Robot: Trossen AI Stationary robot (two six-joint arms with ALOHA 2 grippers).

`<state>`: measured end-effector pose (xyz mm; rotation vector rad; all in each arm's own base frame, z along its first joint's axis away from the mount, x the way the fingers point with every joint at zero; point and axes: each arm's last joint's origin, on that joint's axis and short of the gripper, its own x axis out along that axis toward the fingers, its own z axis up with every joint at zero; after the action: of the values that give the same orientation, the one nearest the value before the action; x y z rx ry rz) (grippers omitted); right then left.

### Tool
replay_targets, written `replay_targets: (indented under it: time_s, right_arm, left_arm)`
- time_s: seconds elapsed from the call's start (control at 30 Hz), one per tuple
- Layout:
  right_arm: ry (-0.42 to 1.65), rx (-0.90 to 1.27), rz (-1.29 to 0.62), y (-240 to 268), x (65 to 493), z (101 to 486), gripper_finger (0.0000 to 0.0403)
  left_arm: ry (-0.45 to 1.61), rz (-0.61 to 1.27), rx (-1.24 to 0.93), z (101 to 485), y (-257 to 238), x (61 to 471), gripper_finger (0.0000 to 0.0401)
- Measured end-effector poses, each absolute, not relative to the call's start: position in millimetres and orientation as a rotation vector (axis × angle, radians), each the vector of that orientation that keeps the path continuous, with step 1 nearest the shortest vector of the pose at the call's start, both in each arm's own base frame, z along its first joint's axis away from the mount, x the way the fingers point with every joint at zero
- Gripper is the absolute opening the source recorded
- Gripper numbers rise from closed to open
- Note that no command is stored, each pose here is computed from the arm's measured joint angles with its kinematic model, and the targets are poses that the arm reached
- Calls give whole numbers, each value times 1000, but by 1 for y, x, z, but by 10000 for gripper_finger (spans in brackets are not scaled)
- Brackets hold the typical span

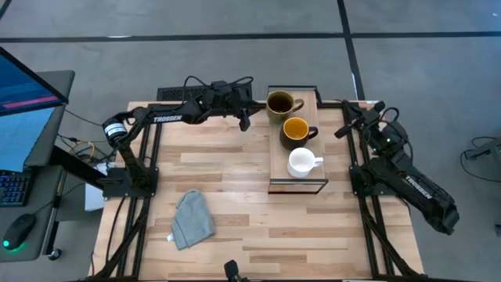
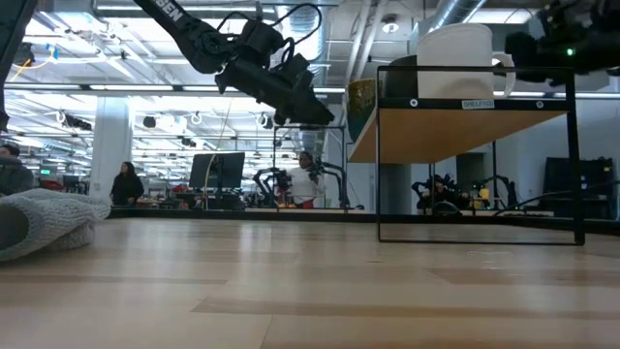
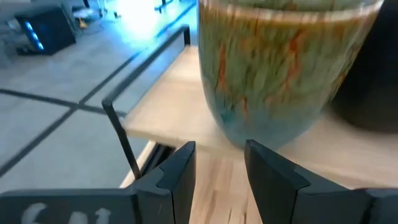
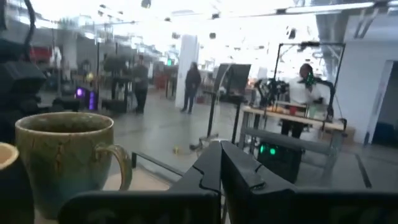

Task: Stack small to large cups/mugs on shelf
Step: Put the brown mug on the shelf

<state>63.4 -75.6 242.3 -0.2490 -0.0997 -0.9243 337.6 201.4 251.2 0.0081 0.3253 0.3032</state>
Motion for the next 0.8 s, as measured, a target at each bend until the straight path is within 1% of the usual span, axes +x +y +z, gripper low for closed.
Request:
replay_targets:
  time_s: [0.17, 0.5, 0.67, 0.8]
  right_arm:
    - [19, -201, -914, -83, 70, 275, 42]
    - [291, -98, -879, -104, 88, 338, 80]
    - [419, -127, -832, -104, 91, 359, 113]
    - [459, -125, -787, -103, 97, 369, 135]
  left_arm:
    - [267, 308, 4, 257, 201, 340, 128]
    - [219, 331, -174, 259, 201, 340, 128]
    - [219, 331, -171, 259, 201, 340, 128]
    - [201, 331, -169, 260, 201, 341, 128]
